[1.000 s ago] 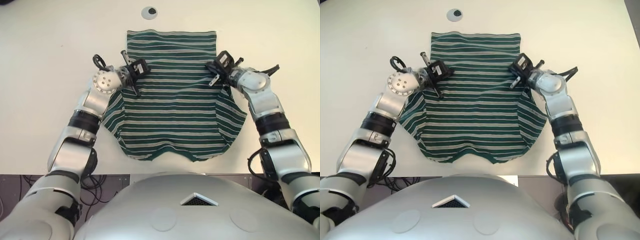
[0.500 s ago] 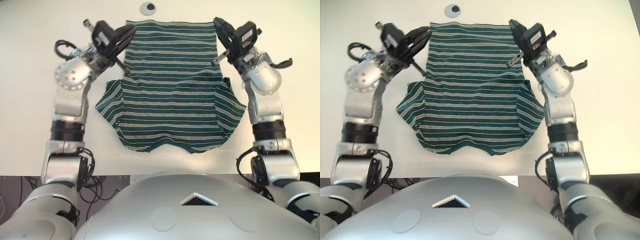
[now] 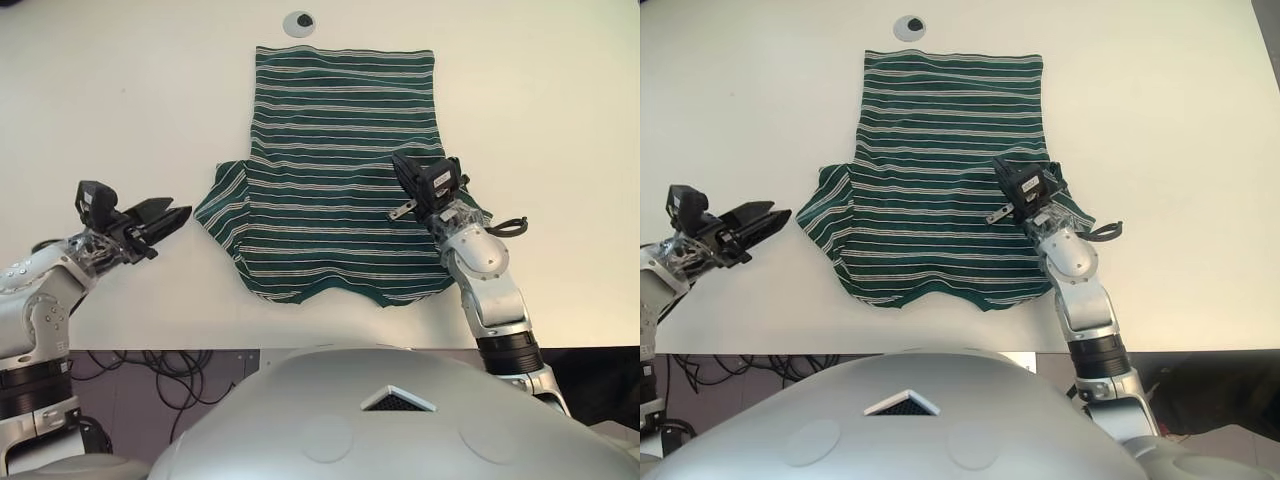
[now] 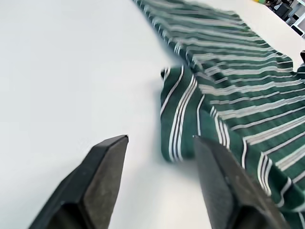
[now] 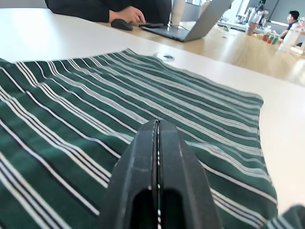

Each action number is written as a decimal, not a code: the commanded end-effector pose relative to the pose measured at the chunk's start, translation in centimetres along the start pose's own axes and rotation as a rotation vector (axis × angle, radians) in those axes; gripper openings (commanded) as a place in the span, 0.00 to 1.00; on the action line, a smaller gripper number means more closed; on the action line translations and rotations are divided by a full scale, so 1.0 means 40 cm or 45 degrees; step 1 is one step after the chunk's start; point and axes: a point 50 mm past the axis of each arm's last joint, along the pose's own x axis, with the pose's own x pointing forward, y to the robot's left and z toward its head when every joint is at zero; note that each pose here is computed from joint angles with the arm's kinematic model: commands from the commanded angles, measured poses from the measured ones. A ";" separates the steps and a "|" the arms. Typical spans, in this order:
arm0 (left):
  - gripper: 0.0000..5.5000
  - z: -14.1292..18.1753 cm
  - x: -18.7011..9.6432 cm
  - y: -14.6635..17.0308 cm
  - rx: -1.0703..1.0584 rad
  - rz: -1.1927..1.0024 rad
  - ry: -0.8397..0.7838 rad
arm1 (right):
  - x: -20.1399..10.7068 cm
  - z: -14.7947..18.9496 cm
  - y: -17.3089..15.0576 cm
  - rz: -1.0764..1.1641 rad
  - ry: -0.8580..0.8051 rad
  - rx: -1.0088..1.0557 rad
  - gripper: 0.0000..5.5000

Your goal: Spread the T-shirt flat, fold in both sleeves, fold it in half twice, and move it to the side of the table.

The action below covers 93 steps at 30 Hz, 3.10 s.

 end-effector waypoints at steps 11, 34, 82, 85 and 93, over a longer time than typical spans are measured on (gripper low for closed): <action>0.44 -0.038 0.042 0.002 -0.352 -0.067 0.207 | -0.013 -0.058 0.025 -0.004 0.141 -0.142 0.00; 0.36 0.019 0.010 0.033 -0.805 -0.103 0.187 | -0.019 -0.067 0.042 -0.014 0.163 -0.330 0.00; 0.00 0.013 0.116 -0.199 0.783 -0.233 0.007 | -0.041 -0.133 0.050 0.062 0.388 -0.468 0.00; 0.00 0.001 0.141 -0.236 0.843 -0.297 0.009 | -0.041 -0.135 0.054 0.070 0.396 -0.471 0.00; 0.00 -0.082 0.173 -0.269 0.996 -0.410 0.245 | -0.041 -0.134 0.057 0.073 0.400 -0.459 0.00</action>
